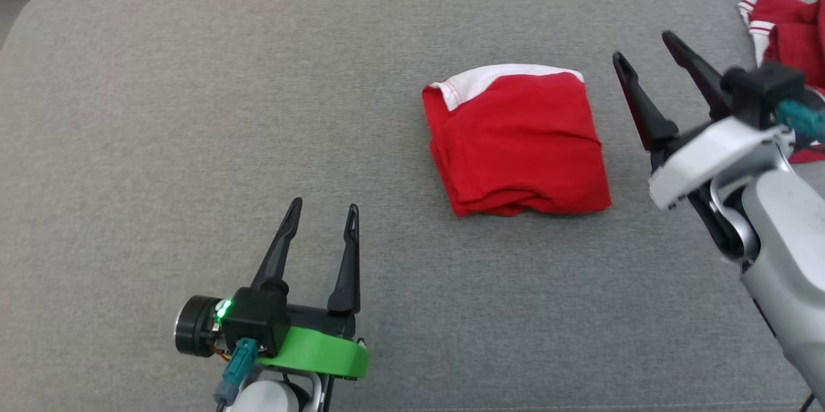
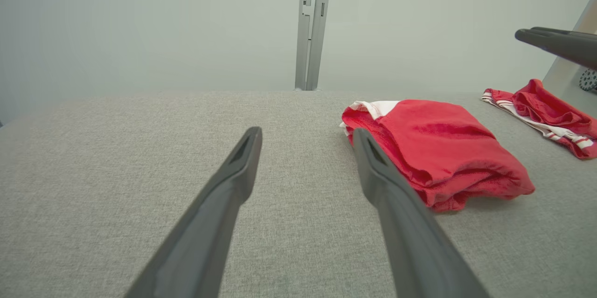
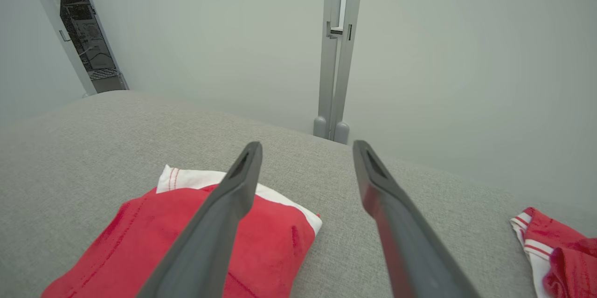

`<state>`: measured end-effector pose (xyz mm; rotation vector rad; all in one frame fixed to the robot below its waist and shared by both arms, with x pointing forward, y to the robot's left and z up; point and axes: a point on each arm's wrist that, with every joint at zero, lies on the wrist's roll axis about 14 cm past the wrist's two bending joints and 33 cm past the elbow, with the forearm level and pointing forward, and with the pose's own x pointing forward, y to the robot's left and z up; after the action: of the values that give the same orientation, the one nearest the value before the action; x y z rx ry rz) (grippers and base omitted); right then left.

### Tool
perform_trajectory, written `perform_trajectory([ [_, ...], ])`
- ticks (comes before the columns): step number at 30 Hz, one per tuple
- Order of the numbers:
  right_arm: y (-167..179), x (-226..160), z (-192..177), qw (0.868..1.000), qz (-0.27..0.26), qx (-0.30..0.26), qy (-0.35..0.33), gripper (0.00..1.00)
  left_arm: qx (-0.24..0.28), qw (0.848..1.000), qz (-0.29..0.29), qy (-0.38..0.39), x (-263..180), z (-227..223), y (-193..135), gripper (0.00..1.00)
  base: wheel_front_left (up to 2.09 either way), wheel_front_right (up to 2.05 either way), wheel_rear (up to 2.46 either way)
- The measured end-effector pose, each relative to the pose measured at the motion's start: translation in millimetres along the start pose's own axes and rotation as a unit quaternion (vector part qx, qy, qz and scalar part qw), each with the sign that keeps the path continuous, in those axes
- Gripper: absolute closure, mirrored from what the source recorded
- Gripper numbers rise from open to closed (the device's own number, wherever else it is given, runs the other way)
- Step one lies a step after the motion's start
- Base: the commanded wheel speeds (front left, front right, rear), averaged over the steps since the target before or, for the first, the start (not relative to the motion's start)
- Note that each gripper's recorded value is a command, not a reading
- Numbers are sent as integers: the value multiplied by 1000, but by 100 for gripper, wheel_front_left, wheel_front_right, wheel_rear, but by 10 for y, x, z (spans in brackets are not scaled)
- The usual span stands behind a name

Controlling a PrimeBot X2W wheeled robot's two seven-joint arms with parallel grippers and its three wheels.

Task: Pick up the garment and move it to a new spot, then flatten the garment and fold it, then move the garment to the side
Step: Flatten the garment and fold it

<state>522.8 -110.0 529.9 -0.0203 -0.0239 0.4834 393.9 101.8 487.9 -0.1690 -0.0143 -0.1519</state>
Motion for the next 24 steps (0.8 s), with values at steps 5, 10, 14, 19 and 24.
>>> perform_trajectory([
  [5, -138, -387, -242, 999, -40, 4, 9, 0, 5, 1000, -13, -5, 40, 17, -68, 0, 0, 0, 0],
  [10, -69, -700, -319, 998, -65, 18, 8, 0, 3, 1000, -11, -10, -9, 51, -63, 0, 0, 0, 0],
  [14, 25, -930, -195, 996, -88, 24, -20, 0, 4, 1000, -1, -15, -100, 97, -13, 0, 0, 0, 0],
  [19, 142, -1195, -94, 992, -114, 33, -43, 0, 4, 999, 16, -34, -192, 237, 79, 0, 0, 0, 0],
  [24, 262, -1446, -32, 990, -131, 27, -54, 0, 12, 998, 25, -48, -339, 340, 129, 0, 0, 0, 0],
])
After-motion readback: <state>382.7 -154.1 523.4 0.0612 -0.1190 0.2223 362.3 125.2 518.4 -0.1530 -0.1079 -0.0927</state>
